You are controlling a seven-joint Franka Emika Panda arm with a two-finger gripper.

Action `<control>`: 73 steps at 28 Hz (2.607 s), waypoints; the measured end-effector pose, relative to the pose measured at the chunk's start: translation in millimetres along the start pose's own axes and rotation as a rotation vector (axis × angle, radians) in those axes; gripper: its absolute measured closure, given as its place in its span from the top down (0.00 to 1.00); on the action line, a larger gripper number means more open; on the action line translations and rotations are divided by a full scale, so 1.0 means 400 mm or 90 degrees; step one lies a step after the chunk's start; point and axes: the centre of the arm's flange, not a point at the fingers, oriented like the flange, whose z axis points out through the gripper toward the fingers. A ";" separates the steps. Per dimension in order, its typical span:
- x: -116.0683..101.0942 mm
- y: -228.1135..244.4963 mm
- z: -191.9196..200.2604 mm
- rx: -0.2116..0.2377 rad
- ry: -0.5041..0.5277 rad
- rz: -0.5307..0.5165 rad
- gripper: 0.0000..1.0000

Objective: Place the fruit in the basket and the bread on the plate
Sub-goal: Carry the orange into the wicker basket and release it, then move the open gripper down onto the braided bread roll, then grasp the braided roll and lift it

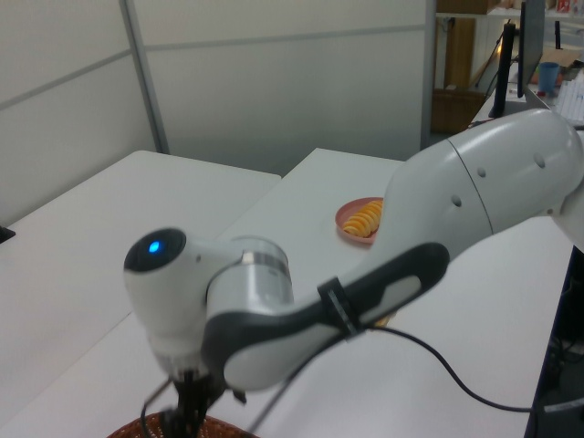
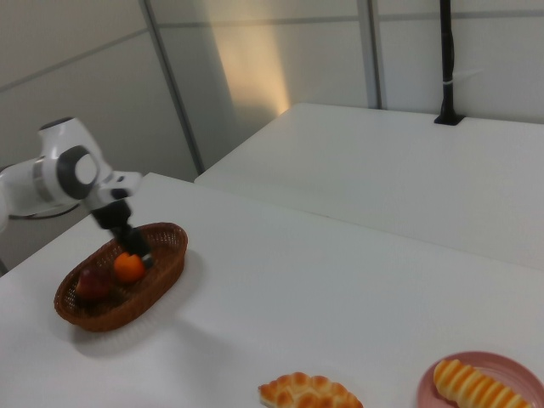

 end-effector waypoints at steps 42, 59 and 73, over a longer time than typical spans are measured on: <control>0.124 1.112 0.334 0.022 -0.004 0.504 1.00; 0.125 1.151 0.425 0.011 -0.024 0.456 0.85; 0.220 1.298 0.292 0.052 0.052 0.531 0.29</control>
